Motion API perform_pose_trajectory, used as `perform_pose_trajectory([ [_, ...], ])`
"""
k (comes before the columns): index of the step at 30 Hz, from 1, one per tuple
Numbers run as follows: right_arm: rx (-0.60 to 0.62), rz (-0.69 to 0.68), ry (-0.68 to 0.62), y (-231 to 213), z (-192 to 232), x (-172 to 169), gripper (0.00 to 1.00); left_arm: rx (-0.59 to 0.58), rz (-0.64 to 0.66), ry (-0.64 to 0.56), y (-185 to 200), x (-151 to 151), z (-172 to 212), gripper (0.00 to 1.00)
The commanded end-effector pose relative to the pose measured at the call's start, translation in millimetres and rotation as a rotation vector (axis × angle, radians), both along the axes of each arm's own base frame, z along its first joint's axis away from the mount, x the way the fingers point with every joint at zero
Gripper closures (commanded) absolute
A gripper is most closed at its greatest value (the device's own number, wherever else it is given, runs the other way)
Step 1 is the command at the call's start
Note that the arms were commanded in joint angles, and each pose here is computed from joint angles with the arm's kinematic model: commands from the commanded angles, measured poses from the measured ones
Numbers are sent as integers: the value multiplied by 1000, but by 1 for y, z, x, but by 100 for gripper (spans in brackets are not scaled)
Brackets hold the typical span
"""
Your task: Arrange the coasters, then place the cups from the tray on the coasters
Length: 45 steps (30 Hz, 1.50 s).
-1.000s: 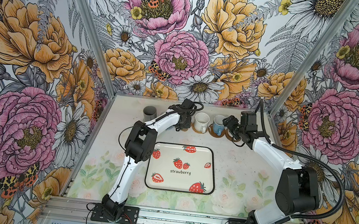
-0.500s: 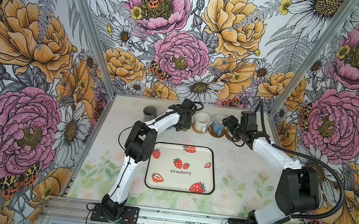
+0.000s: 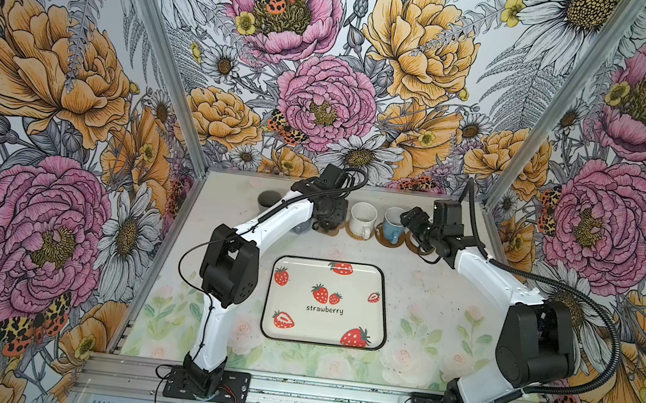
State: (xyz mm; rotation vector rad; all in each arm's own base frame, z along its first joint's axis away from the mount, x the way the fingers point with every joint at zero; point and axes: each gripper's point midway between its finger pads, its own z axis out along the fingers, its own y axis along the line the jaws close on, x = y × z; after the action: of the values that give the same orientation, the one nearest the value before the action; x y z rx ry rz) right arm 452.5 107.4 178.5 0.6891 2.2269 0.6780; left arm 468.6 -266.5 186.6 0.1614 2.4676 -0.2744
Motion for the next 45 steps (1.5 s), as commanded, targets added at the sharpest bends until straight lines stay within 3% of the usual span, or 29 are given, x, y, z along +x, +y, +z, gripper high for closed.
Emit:
perform_pose_trajectory([
  [1,-14,0,-62,-3,23,-4,15,15,-23,-93,0,-10,29,28],
  [9,-37,18,-103,6,37,-10,11,-32,-42,-283,18,-47,92,20],
  [16,-56,70,-158,18,57,-17,1,-4,64,-452,73,-83,127,1],
  [25,-139,113,-272,15,91,-39,1,-3,163,-674,138,-136,160,1],
  [35,-450,-36,-386,-45,108,-89,1,152,418,-748,212,-159,124,1],
  [40,-697,-108,-320,-85,78,-109,1,225,542,-728,251,-155,74,1],
  [45,-900,-36,-274,-96,29,-113,1,196,551,-775,270,-149,31,1],
])
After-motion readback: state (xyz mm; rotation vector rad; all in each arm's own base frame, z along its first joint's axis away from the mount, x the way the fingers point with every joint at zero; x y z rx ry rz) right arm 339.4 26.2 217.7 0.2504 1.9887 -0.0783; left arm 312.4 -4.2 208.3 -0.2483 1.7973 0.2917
